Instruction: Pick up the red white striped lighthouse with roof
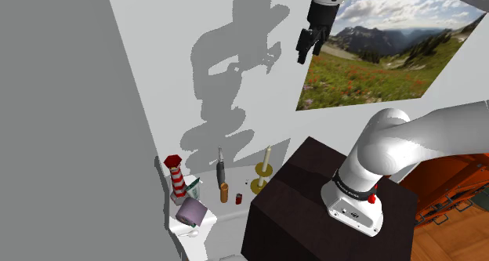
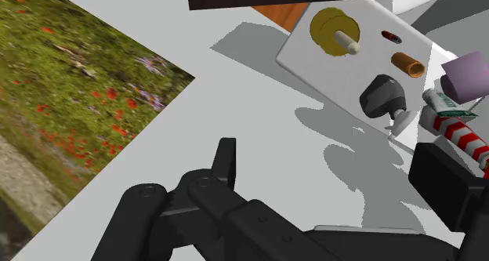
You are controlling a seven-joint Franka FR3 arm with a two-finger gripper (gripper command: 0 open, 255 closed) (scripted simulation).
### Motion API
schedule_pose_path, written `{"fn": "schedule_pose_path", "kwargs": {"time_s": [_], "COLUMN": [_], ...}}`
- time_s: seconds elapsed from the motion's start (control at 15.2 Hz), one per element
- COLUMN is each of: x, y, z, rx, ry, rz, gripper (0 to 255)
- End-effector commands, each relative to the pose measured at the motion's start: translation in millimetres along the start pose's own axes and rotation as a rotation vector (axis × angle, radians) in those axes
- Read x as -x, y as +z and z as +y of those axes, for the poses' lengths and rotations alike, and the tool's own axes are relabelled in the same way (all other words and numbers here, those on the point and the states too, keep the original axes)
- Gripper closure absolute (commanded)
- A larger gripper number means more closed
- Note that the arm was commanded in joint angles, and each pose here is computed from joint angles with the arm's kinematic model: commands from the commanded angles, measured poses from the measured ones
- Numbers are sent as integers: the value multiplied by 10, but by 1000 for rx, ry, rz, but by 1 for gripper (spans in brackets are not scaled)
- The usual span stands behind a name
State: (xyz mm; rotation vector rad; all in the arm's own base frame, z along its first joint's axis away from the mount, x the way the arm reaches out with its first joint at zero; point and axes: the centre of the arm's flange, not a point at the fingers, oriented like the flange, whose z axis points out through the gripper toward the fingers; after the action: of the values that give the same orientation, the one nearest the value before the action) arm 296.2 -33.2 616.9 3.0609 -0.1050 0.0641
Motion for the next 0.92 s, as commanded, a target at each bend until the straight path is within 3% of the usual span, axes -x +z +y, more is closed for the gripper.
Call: {"fn": "schedule_pose_path", "kwargs": {"time_s": [0.0,0.86], "x": [0,-442], "y": [0,979], "z": [0,-1402], "rx": [0,70], "ry": [0,-45], "rz": [0,80], "gripper": [0,0]}}
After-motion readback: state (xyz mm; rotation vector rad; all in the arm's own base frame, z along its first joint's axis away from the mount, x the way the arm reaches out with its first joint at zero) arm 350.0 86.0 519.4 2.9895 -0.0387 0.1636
